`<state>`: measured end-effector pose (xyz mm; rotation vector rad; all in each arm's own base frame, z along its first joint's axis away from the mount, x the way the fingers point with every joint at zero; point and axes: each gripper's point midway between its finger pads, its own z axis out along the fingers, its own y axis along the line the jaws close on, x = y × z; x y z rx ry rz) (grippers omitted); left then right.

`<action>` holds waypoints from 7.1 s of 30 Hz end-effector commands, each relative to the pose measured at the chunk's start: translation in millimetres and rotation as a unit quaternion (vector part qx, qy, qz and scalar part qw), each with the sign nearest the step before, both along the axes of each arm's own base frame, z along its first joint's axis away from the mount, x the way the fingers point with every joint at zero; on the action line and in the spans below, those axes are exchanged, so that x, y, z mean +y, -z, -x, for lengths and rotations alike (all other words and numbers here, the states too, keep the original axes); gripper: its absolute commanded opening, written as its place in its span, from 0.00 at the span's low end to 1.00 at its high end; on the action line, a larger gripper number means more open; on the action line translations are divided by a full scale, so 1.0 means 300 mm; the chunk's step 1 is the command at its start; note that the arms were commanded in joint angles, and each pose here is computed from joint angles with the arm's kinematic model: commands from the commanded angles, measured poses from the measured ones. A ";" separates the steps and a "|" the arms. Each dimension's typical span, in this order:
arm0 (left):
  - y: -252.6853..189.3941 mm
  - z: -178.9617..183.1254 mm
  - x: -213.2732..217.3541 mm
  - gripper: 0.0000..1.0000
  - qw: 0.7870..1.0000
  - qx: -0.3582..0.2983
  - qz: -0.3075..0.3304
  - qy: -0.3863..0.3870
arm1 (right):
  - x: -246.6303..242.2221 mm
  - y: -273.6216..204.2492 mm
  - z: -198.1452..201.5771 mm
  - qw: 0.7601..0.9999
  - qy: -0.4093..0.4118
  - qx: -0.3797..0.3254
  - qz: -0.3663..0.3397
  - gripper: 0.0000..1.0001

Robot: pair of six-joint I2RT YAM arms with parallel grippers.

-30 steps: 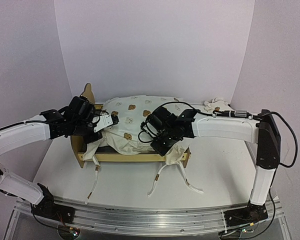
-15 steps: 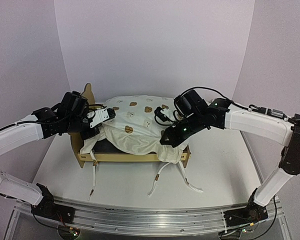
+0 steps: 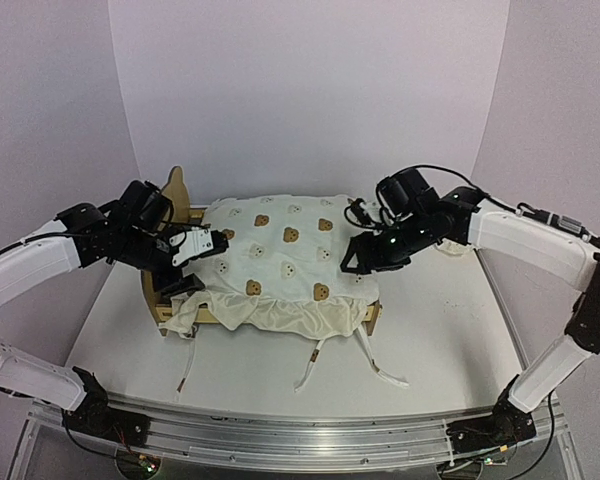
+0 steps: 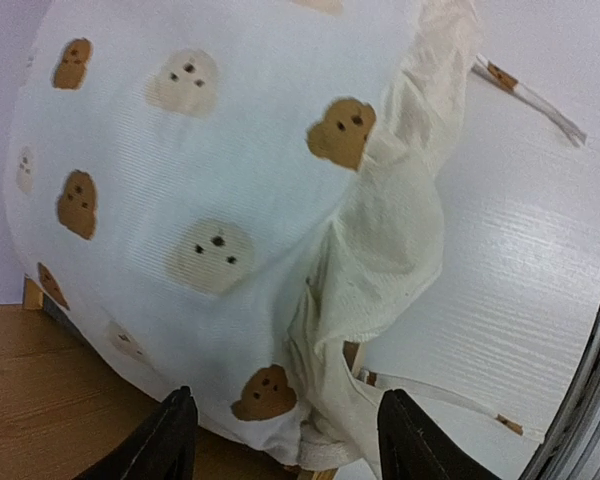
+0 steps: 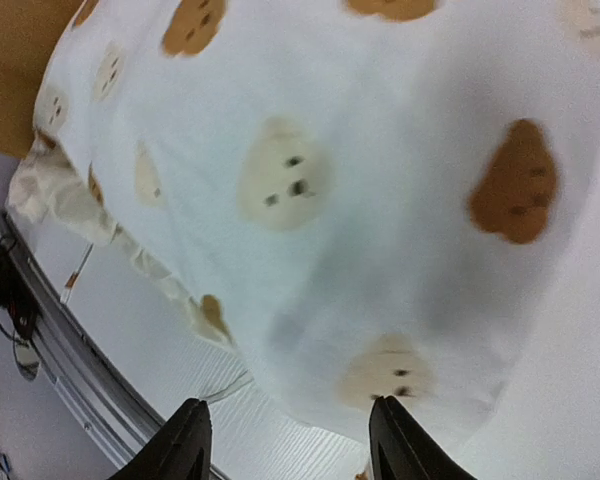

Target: Set up the pet bed

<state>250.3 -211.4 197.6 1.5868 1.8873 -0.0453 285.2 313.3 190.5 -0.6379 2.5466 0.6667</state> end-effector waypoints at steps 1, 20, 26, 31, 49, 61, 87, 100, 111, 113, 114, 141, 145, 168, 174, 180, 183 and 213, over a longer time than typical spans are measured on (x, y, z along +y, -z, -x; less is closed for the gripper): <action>-0.231 -0.127 -0.039 0.67 0.992 -0.060 0.077 -0.078 | -0.210 -0.057 -0.102 0.986 0.165 -0.016 0.022 0.59; -0.584 -0.621 0.649 0.85 0.850 -0.150 0.145 -0.483 | -0.286 0.061 -0.268 0.973 0.224 0.034 0.045 0.64; -0.254 -0.652 0.807 0.80 0.834 -0.062 0.114 -0.536 | -0.366 0.014 -0.302 0.966 0.256 0.022 0.033 0.64; 0.040 -0.665 0.773 0.74 0.840 0.025 0.095 -0.533 | -0.389 -0.020 -0.284 0.965 0.260 0.012 0.026 0.64; 0.169 -0.699 0.217 0.69 0.896 0.127 0.151 -0.397 | -0.293 -0.175 -0.120 0.982 0.181 0.008 -0.050 0.57; 0.122 -0.746 -0.014 0.70 0.914 0.137 0.168 -0.344 | 0.240 -0.078 0.164 0.994 -0.098 -0.039 -0.008 0.55; 0.309 -0.090 0.278 0.72 0.966 0.156 0.080 -0.188 | 0.555 0.446 0.151 0.992 -0.069 -0.109 0.001 0.56; 0.484 0.188 0.144 0.84 0.988 0.152 0.027 -0.007 | 0.552 0.244 0.066 0.981 -0.051 -0.187 -0.014 0.01; 0.578 0.281 0.065 0.87 0.988 0.146 -0.008 0.053 | 0.563 0.139 -0.021 0.986 -0.044 -0.157 -0.034 0.00; 0.595 0.285 0.065 0.87 0.988 0.141 -0.014 0.055 | 0.557 0.154 -0.040 0.988 -0.034 -0.150 -0.032 0.00; 0.604 0.286 0.068 0.86 0.989 0.139 -0.017 0.055 | 0.554 0.159 -0.048 0.988 -0.029 -0.146 -0.033 0.00; 0.051 0.242 -0.173 0.67 0.982 0.053 0.119 0.139 | 0.447 0.106 0.114 0.996 -0.083 -0.022 -0.015 0.46; 0.001 0.249 -0.306 0.67 0.985 0.055 0.103 0.129 | 0.346 0.096 0.164 0.997 -0.075 -0.001 -0.012 0.53; 0.277 -0.061 -0.525 0.75 0.996 0.057 -0.074 0.011 | 0.123 0.150 0.225 1.000 -0.024 -0.008 0.015 0.55; 0.345 -0.111 -0.467 0.76 0.991 0.094 -0.090 -0.020 | 0.119 0.168 0.229 1.000 -0.021 -0.007 0.011 0.55; 0.443 -0.081 -0.441 0.66 0.983 0.148 -0.111 -0.018 | 0.161 0.181 0.258 0.998 -0.053 0.008 -0.012 0.54; 0.469 -0.069 -0.441 0.57 0.980 0.161 -0.114 -0.017 | 0.174 0.187 0.270 0.998 -0.065 -0.004 -0.020 0.53; 0.069 -0.023 -0.598 0.00 0.975 0.220 0.004 0.008 | 0.408 0.310 0.057 0.905 -0.025 -0.413 -0.096 0.51</action>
